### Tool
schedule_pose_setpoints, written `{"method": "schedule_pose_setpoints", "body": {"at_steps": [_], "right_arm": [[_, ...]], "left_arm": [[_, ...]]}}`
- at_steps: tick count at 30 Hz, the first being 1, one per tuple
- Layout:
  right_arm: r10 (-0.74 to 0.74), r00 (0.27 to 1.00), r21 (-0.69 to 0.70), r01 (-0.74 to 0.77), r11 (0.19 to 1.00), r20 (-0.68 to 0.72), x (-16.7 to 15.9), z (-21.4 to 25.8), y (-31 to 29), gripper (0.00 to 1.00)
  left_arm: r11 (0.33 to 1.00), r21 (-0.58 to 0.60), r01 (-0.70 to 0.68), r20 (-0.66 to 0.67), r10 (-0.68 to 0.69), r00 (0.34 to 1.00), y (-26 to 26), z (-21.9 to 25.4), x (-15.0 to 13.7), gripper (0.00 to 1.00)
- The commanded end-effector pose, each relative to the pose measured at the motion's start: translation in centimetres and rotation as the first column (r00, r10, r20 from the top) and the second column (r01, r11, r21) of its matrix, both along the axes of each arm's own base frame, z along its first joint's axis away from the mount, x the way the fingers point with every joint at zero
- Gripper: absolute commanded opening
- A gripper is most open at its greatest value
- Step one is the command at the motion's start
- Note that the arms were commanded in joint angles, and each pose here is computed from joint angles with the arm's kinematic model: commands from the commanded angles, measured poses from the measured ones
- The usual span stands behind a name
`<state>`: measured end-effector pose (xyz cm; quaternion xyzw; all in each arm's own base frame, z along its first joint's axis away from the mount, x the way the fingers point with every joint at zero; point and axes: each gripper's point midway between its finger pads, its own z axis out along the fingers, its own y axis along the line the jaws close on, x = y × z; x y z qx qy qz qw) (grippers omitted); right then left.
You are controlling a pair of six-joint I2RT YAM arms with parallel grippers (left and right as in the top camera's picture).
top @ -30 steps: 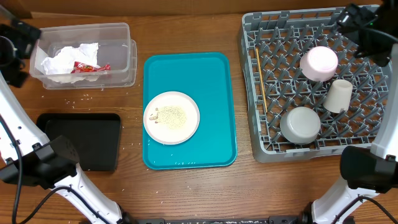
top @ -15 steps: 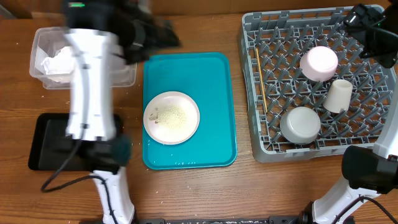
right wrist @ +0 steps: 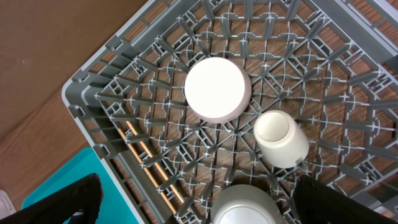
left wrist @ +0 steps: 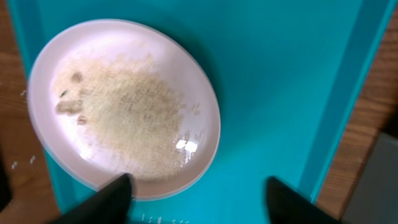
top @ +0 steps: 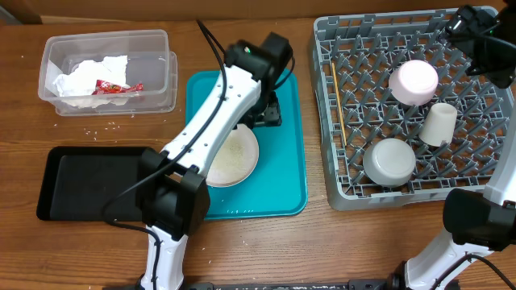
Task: Sort waste into correct bins and load items into the dishwasher
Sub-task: 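Reach the left gripper to the white plate of rice and grasp its rim, then lift the plate with the left gripper and carry it left over the black tray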
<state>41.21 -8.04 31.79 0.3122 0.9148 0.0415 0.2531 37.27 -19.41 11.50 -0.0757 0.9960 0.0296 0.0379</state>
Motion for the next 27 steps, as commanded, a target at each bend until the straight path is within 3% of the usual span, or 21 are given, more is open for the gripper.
{"method": "schedule_pose_setpoints", "body": {"at_steps": [1,14,27], "right_arm": [[-0.001,1.000,0.003,0.001,1.000,0.015,0.1,0.4,0.1,1.00],[-0.001,1.000,0.003,0.001,1.000,0.016,0.1,0.4,0.1,1.00],[-0.001,1.000,0.003,0.001,1.000,0.016,0.1,0.4,0.1,1.00]], "left_arm": [[0.998,0.035,-0.044,0.000,0.044,0.999,0.4,-2.6,-0.3,0.60],[0.997,0.025,-0.079,0.027,0.078,0.997,-0.7,-7.5,-0.9,0.58],[0.984,0.175,-0.044,0.100,0.027,0.995,0.1,-8.8,-0.8,0.50]]}}
